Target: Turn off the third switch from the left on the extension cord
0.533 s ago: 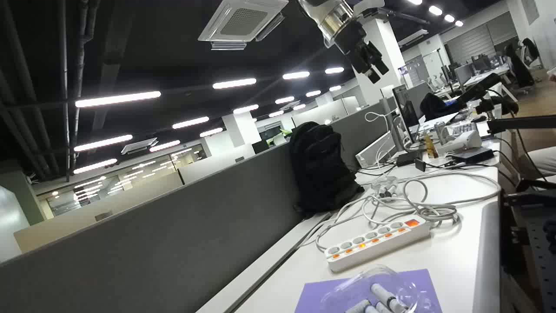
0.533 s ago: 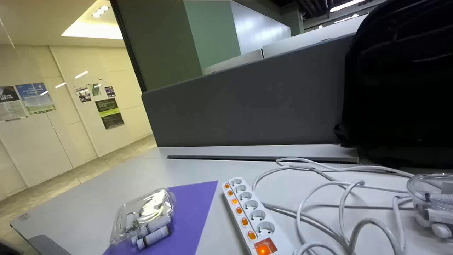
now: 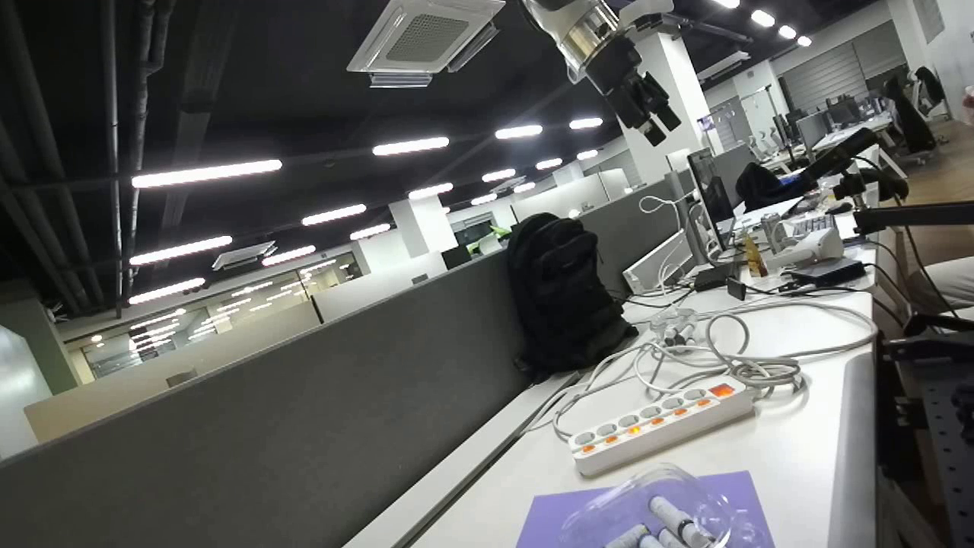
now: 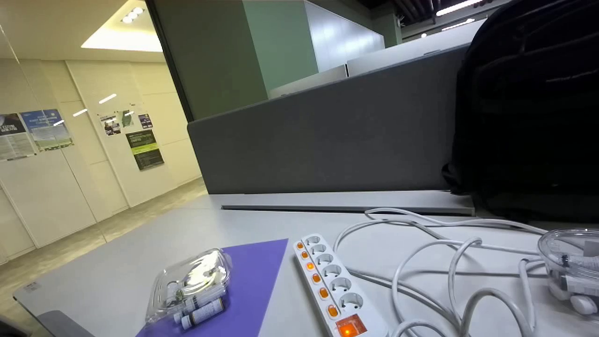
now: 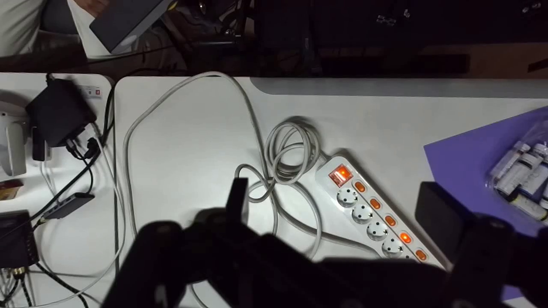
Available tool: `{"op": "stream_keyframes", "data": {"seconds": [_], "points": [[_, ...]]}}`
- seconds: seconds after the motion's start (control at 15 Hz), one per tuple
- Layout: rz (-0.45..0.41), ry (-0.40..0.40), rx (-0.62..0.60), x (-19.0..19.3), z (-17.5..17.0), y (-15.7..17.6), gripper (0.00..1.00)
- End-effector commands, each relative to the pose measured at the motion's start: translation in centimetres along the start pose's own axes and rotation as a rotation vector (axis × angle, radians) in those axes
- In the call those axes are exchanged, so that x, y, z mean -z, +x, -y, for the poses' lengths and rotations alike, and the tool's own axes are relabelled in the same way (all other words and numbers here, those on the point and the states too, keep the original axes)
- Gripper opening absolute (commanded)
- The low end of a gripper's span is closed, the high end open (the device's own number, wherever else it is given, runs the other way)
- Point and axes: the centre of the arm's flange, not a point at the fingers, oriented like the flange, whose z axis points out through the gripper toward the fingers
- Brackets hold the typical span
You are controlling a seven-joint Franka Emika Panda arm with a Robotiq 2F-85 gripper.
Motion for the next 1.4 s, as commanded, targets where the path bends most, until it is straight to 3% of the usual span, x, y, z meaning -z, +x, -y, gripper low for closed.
{"op": "stream_keyframes", "data": {"seconds": [0.0,0.2,0.4,0.6,0.67,0.73,1.07,1.33], "points": [[0.000,0.000,0.000,0.0,0.0,0.0,1.00],[0.000,0.000,0.000,0.0,0.0,0.0,1.00],[-0.134,-0.060,-0.088,0.0,1.0,1.2,1.00],[-0.287,-0.083,-0.141,-1.9,1.7,4.7,1.00],[-0.318,-0.075,-0.147,-2.8,2.1,5.8,0.75],[-0.338,-0.064,-0.143,-4.1,2.7,7.2,0.74],[-0.365,0.033,-0.077,-11.0,5.6,12.7,0.38],[-0.323,0.191,-0.034,-15.8,7.7,16.6,0.11]]}}
